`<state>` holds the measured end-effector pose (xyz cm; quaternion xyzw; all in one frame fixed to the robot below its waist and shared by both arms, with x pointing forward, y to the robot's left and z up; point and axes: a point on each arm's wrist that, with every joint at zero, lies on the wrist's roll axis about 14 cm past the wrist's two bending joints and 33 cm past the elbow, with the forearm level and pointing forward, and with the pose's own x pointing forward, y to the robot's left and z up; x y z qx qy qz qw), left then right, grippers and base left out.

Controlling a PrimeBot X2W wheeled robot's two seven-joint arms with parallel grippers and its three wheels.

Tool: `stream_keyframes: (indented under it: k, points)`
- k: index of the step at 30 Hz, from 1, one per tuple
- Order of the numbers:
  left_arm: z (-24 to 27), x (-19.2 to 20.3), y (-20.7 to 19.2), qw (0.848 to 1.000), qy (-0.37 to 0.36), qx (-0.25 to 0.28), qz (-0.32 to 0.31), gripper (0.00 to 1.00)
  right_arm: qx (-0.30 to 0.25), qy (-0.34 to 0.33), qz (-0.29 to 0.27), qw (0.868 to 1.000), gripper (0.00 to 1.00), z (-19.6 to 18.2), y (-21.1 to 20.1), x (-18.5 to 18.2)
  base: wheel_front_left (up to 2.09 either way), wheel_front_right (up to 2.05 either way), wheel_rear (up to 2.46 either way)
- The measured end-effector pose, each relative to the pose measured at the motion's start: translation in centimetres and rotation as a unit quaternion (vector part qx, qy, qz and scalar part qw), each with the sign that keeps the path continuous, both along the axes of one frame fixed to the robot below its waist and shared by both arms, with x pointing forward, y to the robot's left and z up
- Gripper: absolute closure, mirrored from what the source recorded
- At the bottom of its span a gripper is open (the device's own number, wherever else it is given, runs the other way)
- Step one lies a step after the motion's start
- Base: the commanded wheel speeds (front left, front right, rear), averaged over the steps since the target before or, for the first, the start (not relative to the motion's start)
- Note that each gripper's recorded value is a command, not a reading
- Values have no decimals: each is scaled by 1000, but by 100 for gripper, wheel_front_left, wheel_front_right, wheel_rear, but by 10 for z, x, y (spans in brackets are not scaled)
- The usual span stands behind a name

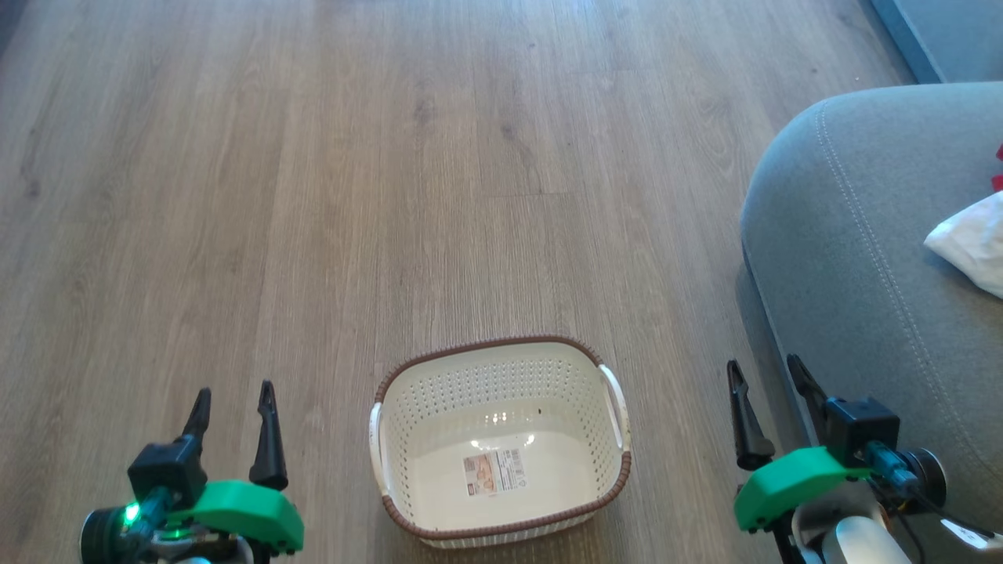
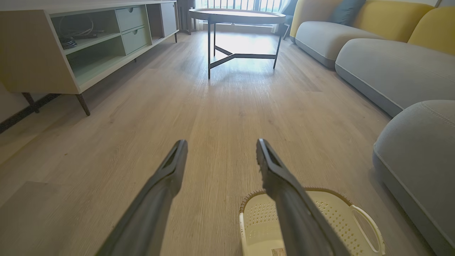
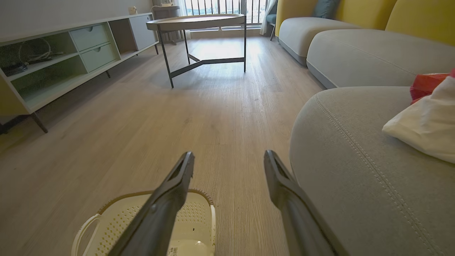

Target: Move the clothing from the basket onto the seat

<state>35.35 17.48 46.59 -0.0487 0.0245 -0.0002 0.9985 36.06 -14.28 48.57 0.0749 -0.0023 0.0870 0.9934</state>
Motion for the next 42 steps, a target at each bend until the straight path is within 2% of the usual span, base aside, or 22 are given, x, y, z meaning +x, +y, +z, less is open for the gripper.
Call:
stream_keyframes:
  k: [21,22,28,42]
  points:
    - [-5,2,-7,1000,9,-16,-11,0,-3,5,-3,1000,0,-4,-1,0,0,0,0]
    - [-9,1,-7,1000,14,-16,-11,100,-3,11,-2,1000,100,-7,-1,-1,0,0,0]
    - [-42,-18,-5,997,74,-28,-5,100,9,59,-8,998,100,-37,-3,-16,0,0,0]
    - [-43,-18,-1,991,84,-106,17,100,85,79,-34,993,100,-38,-11,-14,0,0,0]
